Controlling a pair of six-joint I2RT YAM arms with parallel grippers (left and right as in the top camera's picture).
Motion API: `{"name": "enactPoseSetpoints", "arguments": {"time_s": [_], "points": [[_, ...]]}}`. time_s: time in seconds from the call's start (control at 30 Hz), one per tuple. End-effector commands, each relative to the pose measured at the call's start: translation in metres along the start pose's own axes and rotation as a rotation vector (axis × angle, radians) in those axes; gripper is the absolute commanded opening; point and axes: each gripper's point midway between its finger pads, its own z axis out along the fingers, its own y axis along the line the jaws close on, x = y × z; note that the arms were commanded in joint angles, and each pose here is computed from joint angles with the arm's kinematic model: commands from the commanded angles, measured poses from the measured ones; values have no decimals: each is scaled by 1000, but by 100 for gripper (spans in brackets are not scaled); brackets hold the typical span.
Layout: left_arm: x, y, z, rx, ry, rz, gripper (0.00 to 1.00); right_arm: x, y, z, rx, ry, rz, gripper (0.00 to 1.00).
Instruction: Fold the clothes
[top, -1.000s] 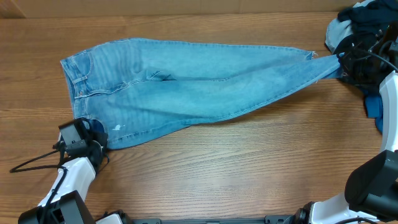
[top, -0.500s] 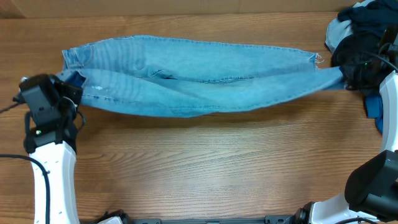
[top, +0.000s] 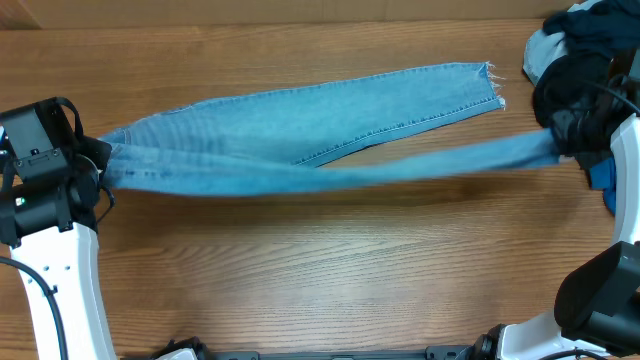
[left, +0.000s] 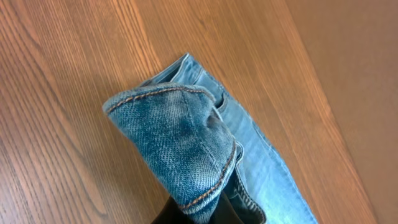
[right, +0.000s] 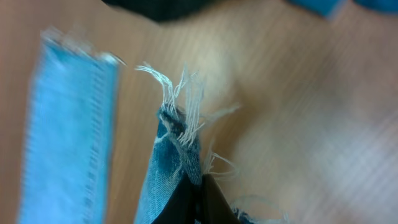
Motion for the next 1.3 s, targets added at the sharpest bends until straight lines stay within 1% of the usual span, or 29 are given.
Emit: {"name": "enactPoseSetpoints", "arguments": {"time_s": [0.0,0.07,0.13,0.27,0.37,0.67,0.77,0.93,1.17,1.27], "points": [[-5,-3,14,-45,-4,-51,4,-32,31,-21,-138,-138,-24,4],[6,-3,33,-76,47,-60,4,-32,50,-17,-200,-137,-66,4],[14,-1,49,-110,78,-69,4,-31,60,-10,-212,-137,-89,4],[23,1,76,-159,108,-71,4,-18,91,9,-241,-144,-190,4],[27,1,89,-174,119,-66,4,-10,109,20,-256,-151,-220,4],[27,-15,121,-133,108,-88,4,-14,141,56,-334,-153,-146,4],[30,-15,130,-140,111,-89,4,-18,151,58,-375,-166,-146,4],[28,-17,144,-140,89,-104,4,-31,167,54,-445,-213,-94,4],[26,-29,161,-110,53,-110,4,-26,169,83,-446,-165,-29,4],[22,-25,162,-134,20,-132,4,-25,172,90,-459,-155,-28,4]]}}
